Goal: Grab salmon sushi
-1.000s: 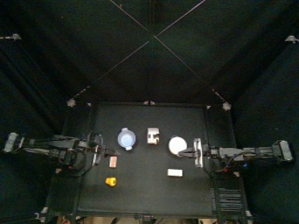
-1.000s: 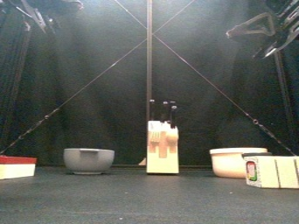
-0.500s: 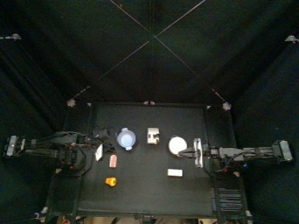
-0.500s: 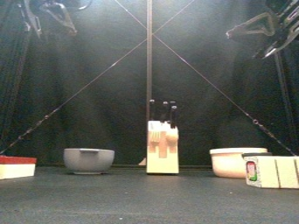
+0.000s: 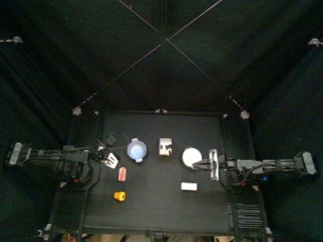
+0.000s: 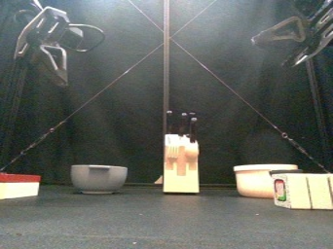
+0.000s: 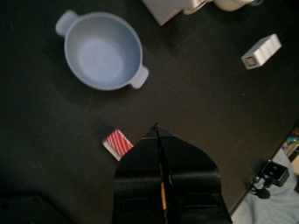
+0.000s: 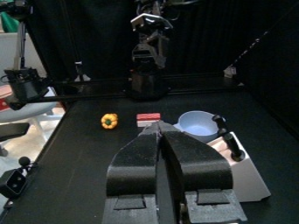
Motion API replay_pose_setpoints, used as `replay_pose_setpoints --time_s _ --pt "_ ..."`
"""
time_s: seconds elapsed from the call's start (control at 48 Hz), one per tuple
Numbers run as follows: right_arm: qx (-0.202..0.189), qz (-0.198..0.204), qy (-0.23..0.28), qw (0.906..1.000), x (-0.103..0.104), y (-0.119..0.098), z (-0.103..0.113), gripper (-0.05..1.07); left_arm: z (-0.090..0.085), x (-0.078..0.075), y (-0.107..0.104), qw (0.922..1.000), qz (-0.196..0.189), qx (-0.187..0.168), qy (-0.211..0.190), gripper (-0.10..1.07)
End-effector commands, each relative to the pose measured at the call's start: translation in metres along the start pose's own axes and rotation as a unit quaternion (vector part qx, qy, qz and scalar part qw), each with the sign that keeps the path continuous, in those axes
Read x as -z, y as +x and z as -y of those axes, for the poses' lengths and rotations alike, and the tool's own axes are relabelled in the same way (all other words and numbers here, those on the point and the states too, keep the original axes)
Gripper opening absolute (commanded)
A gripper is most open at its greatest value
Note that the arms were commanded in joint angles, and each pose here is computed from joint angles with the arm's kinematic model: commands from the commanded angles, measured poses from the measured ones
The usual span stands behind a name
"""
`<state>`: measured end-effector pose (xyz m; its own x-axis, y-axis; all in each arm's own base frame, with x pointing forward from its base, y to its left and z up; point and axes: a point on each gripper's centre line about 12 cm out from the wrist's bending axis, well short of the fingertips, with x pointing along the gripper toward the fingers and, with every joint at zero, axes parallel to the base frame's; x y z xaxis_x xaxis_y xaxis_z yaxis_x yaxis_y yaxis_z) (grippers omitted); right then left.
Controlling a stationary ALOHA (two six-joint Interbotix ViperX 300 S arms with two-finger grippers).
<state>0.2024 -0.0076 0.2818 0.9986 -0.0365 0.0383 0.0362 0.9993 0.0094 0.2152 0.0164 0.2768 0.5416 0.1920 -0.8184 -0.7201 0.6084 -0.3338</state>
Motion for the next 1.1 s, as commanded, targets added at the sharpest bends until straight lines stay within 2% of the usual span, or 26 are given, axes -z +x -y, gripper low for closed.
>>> replay_pose_setpoints --time_s 0.0,0.104,0.188,0.333,0.458,0.562,0.812,0.938,1.083 --pt "0.002 0.005 0.001 1.0 -0.003 0.003 0.001 0.02 0.003 -0.001 0.003 0.9996 0.005 -0.018 -0.019 0.0" --pt "0.004 0.005 0.001 1.0 -0.003 0.003 0.002 0.02 0.001 -0.005 0.005 0.9988 0.022 -0.035 -0.025 0.0" --pt "0.009 0.004 0.001 1.0 -0.003 0.003 0.003 0.02 -0.002 -0.001 0.011 0.9979 0.016 -0.045 -0.044 0.0" --pt "0.011 0.002 0.002 0.9999 -0.002 0.003 0.005 0.02 -0.01 0.022 0.035 0.9906 -0.031 -0.076 -0.109 0.01" --pt "0.011 0.001 0.001 0.9999 -0.001 0.003 0.004 0.02 -0.011 0.036 0.043 0.9842 -0.059 -0.084 -0.144 0.06" --pt "0.01 0.001 0.0 1.0 -0.001 0.003 0.004 0.02 -0.01 0.041 0.044 0.9839 -0.062 -0.075 -0.15 0.19" --pt "0.015 0.0 -0.001 0.9999 -0.001 0.003 0.006 0.02 -0.014 0.052 0.059 0.9821 -0.064 -0.053 -0.169 0.6" --pt "0.016 -0.001 -0.001 0.9999 0.0 0.003 0.007 0.02 -0.02 0.06 0.067 0.9788 -0.068 -0.05 -0.187 0.81" --pt "0.015 -0.002 -0.002 0.9999 0.0 0.004 0.006 0.02 -0.025 0.066 0.071 0.9763 -0.074 -0.057 -0.195 0.98"
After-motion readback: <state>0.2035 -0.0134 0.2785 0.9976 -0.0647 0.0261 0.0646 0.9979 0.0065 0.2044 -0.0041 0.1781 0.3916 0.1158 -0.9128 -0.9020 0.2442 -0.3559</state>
